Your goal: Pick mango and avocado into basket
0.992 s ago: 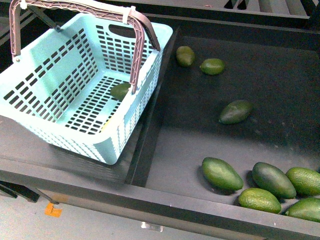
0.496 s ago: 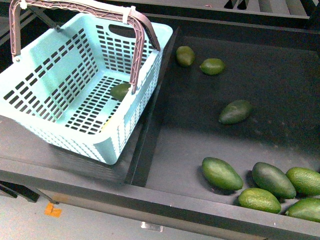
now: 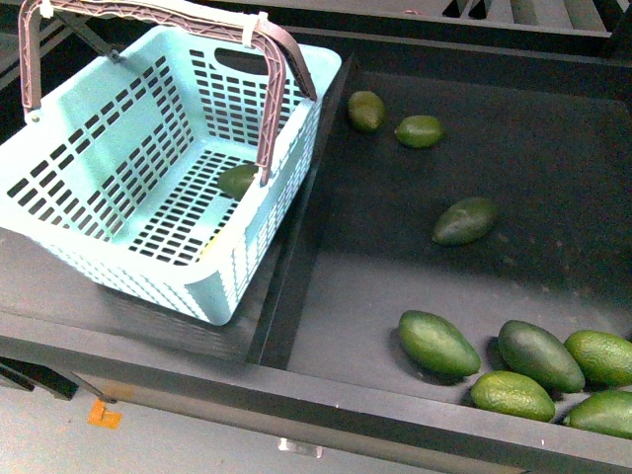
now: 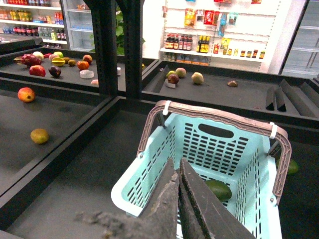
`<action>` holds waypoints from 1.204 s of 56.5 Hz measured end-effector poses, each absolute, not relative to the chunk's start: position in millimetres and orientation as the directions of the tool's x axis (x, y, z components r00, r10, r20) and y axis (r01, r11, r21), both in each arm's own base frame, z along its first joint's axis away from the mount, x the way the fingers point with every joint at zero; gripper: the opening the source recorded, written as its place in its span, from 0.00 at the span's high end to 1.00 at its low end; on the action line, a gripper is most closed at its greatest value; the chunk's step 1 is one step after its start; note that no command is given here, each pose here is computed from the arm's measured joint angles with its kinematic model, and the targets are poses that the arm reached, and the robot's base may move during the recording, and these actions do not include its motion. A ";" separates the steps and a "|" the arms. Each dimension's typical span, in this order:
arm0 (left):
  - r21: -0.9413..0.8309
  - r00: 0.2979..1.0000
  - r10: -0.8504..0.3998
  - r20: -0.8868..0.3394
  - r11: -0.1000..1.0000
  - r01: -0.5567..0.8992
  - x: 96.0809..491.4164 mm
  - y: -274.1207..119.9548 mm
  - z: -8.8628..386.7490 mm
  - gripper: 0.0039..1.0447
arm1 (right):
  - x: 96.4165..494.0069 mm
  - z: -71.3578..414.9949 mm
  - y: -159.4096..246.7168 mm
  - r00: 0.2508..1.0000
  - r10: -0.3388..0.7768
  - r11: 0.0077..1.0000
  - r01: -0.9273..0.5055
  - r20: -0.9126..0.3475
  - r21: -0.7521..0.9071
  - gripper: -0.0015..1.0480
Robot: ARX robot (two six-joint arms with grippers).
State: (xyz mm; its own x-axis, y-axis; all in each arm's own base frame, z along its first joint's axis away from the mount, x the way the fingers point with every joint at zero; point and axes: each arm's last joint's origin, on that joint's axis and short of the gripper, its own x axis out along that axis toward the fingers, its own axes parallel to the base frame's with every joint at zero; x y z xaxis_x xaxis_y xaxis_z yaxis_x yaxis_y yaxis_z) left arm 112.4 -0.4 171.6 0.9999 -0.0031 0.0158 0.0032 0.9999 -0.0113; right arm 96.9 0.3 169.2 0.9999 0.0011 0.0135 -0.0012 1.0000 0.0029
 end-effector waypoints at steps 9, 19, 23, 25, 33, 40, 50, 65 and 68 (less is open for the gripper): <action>-0.011 1.000 -0.003 0.015 1.000 0.004 108.2 -0.4 171.1 0.98 | 96.9 169.2 0.3 1.000 0.001 1.000 -0.001 0.014 0.003 0.08; -0.011 1.000 -0.003 0.009 1.000 0.003 97.4 -0.3 168.3 0.98 | 96.9 169.2 0.3 1.000 0.001 1.000 -0.001 0.014 0.003 0.08; -0.011 1.000 -0.003 0.010 1.000 0.003 97.2 -0.3 168.4 0.98 | 96.9 169.2 0.3 1.000 0.001 1.000 -0.001 0.014 0.003 0.08; -0.011 1.000 -0.003 0.010 1.000 0.003 97.2 -0.3 168.4 0.98 | 96.9 169.2 0.3 1.000 0.002 1.000 -0.002 0.014 0.003 0.08; -0.011 1.000 -0.003 0.010 1.000 0.003 97.1 -0.3 168.4 0.98 | 96.9 169.2 0.3 1.000 0.001 1.000 -0.001 0.014 0.003 0.08; -0.011 1.000 -0.003 0.010 1.000 0.003 97.1 -0.3 168.4 0.98 | 96.9 169.2 0.3 1.000 0.001 1.000 -0.001 0.014 0.003 0.08; -0.011 1.000 -0.003 0.010 1.000 0.003 97.1 -0.3 168.4 0.85 | 96.9 169.2 0.3 1.000 0.001 1.000 -0.001 0.014 0.003 0.08; -0.011 1.000 -0.003 0.010 1.000 0.003 97.1 -0.3 168.4 0.27 | 96.9 169.2 0.3 1.000 0.001 1.000 -0.001 0.014 0.003 0.08; -0.011 1.000 -0.003 0.010 1.000 0.003 97.1 -0.3 168.4 0.16 | 96.9 169.2 0.3 1.000 0.001 1.000 -0.001 0.014 0.003 0.08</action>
